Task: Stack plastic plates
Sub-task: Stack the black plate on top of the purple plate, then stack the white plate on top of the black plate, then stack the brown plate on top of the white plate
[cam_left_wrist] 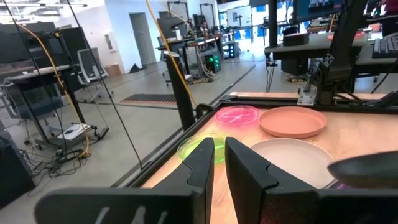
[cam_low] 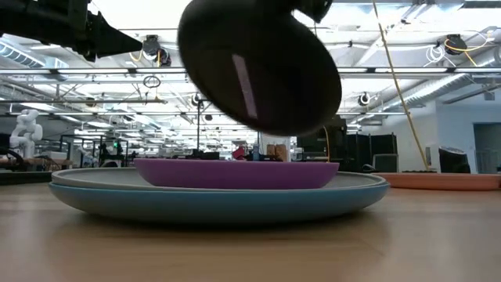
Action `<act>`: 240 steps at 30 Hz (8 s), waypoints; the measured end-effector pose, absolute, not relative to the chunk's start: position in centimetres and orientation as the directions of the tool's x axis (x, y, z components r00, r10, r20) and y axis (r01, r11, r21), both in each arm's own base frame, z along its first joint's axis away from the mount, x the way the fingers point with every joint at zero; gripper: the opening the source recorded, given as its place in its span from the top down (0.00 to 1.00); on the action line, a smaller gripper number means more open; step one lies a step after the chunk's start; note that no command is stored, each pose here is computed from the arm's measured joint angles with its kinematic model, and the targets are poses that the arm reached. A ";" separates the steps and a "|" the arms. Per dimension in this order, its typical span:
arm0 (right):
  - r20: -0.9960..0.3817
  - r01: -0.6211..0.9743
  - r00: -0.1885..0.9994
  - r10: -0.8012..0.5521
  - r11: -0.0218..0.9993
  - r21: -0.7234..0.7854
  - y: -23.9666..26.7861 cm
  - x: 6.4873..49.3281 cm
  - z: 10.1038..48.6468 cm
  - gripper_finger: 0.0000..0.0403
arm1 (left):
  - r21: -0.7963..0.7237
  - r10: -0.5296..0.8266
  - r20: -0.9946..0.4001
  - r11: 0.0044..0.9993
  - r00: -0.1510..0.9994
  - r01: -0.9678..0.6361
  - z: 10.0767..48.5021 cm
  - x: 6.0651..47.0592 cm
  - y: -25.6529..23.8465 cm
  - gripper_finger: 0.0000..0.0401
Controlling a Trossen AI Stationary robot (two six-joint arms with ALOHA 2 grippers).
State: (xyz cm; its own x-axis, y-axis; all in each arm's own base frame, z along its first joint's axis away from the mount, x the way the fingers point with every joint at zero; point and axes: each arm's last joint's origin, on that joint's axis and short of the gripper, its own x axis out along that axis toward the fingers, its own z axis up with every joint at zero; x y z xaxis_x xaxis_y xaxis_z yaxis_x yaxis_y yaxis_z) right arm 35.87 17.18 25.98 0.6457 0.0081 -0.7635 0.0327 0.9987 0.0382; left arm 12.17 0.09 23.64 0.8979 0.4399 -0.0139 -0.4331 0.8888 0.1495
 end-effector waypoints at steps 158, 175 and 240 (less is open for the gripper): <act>-0.913 0.831 0.225 -0.341 0.557 -0.003 -9.2 26.7 13.1 0.97 | 0.132 0.499 0.130 0.848 0.857 -0.513 25.3 12.0 0.3 0.88; -0.826 0.836 0.373 -0.424 0.540 0.100 -8.9 25.6 18.2 0.98 | 0.133 0.499 0.130 0.848 0.857 -0.513 25.3 12.0 0.3 0.88; -0.612 0.614 0.699 -0.370 0.749 0.248 3.8 29.8 18.6 0.76 | 0.165 0.499 0.136 0.840 0.856 -0.516 25.3 12.0 0.3 0.88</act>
